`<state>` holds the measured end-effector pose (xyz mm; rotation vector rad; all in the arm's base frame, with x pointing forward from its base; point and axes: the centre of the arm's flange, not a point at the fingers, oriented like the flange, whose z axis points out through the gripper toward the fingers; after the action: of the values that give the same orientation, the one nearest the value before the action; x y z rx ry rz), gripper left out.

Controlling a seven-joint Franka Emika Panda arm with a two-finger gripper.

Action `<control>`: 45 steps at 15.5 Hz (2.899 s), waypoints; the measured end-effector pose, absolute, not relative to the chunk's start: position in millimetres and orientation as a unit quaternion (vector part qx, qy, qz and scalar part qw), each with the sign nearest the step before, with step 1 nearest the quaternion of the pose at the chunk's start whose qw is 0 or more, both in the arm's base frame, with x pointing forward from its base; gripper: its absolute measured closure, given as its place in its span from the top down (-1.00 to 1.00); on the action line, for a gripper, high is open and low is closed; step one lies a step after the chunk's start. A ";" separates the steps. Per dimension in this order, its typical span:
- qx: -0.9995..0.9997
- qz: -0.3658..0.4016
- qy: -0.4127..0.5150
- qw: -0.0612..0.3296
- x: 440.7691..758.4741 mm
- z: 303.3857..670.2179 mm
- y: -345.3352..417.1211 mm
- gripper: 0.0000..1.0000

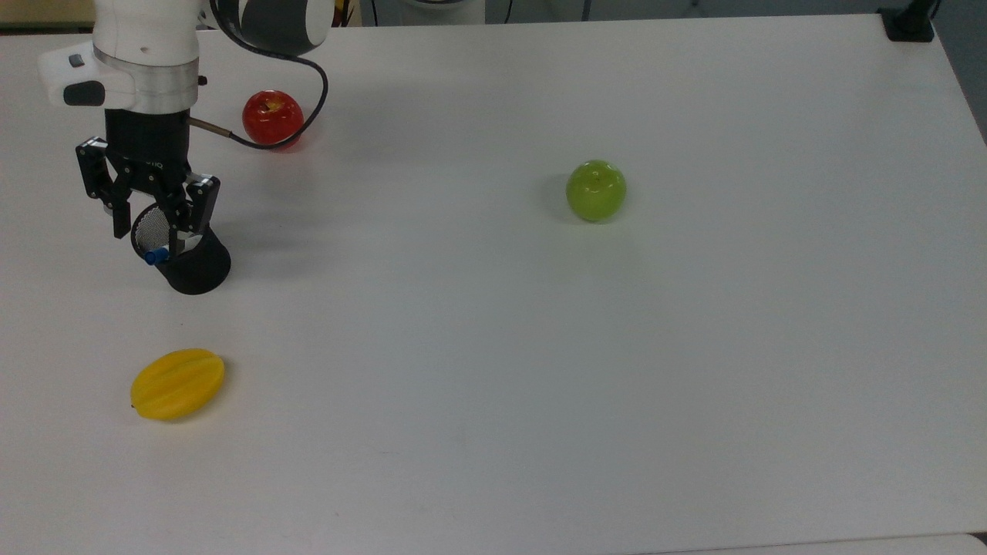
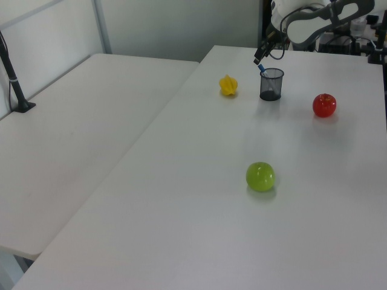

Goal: Take marker pen
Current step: 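Close the gripper on the blue-capped marker in the cup, then lift the marker out of the cup and carry it toward the green apple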

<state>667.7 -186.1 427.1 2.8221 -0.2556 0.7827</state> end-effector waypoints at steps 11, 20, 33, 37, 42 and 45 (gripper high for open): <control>0.956 0.263 -0.074 0.110 674.1 392.7 -186.8 -0.17; 0.955 0.265 -0.064 0.114 672.4 396.4 -190.3 -0.65; 0.918 0.376 -0.075 0.099 634.2 577.5 -179.0 -0.65; 0.939 0.333 -0.070 0.054 639.8 572.4 -119.2 -0.65; 0.965 0.258 -0.046 -0.007 649.9 533.1 -12.0 -0.65; 0.974 0.216 -0.045 -0.046 657.1 502.7 34.0 -0.65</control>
<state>657.1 34.0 502.7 3.1529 -0.1465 0.7002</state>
